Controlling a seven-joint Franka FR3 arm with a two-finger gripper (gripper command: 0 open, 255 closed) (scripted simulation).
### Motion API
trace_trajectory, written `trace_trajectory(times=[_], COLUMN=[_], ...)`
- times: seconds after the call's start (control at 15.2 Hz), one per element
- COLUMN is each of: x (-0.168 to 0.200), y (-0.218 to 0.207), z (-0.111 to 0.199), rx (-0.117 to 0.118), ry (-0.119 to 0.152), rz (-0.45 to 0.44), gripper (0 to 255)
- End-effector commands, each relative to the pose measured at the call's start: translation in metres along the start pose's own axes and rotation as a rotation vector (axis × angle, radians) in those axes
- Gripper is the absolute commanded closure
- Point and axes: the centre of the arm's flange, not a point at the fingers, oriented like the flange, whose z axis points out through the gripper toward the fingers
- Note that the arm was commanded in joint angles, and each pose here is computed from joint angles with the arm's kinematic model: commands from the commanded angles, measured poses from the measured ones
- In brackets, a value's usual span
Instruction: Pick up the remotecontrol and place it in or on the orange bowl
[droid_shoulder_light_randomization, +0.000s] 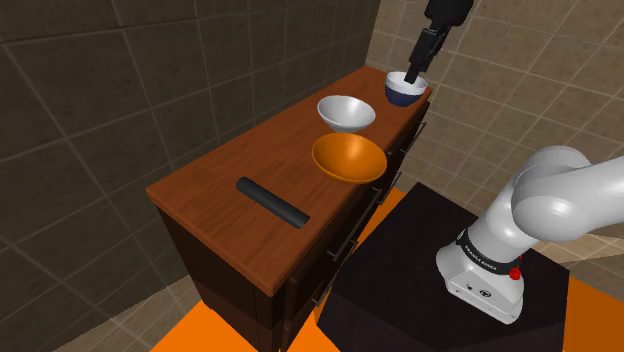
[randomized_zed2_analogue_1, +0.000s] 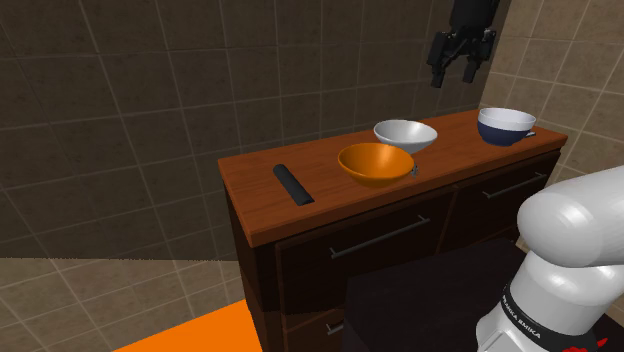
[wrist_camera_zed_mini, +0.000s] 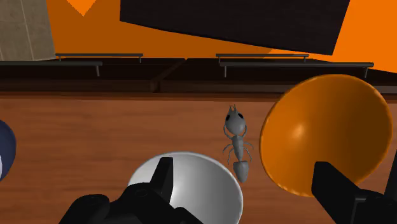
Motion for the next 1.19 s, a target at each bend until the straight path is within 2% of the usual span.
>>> trace_trajectory(times=[0.0, 1.12], x=[0.0, 0.064], y=[0.0, -0.175], z=[0.0, 0.116], rx=[0.0, 0.055], ry=[0.0, -0.044], rz=[0.0, 0.035], gripper=[0, 0])
